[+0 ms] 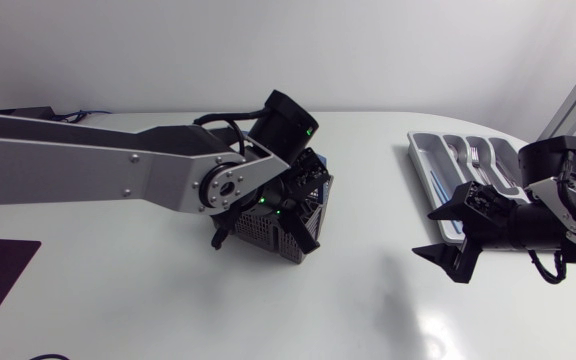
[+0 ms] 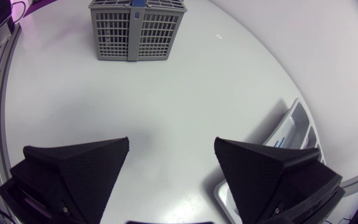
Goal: Unload the cutlery basket into the drawer organizer.
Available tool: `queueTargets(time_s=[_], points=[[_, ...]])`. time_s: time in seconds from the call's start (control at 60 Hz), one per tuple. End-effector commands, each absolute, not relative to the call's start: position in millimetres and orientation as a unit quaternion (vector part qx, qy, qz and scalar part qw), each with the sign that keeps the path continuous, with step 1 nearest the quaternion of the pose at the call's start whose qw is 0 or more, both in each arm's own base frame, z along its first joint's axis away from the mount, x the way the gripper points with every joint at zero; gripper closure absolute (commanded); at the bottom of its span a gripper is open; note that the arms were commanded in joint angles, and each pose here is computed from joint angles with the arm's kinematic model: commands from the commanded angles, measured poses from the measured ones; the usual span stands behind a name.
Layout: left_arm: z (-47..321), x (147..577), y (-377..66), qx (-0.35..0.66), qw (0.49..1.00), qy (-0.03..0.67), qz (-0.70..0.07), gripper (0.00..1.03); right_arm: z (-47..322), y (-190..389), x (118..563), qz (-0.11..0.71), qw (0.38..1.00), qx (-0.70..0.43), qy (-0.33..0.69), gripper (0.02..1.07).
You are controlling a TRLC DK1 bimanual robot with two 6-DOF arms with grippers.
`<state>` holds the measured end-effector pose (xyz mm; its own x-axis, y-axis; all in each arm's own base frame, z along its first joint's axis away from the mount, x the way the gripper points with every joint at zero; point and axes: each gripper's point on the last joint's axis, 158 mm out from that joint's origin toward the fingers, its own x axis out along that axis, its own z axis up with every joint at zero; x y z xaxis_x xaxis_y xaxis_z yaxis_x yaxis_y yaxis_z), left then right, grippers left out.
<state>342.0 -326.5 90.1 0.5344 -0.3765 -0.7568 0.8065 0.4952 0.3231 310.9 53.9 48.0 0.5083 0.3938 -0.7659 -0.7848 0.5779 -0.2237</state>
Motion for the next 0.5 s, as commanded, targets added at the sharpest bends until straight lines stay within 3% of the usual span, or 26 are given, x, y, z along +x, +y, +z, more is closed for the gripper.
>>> queueTargets(time_s=[0.0, 0.483], points=[[116, 341, -329, 0.332, 0.813, 0.294, -0.378, 1.00, 42, 57, 302, 0.359, 0.820, -0.275, 0.352, 0.08], [187, 338, -313, 0.311, 0.842, 0.243, -0.368, 1.00, 50, 73, 299, 0.360, 0.818, -0.285, 0.347, 0.08]])
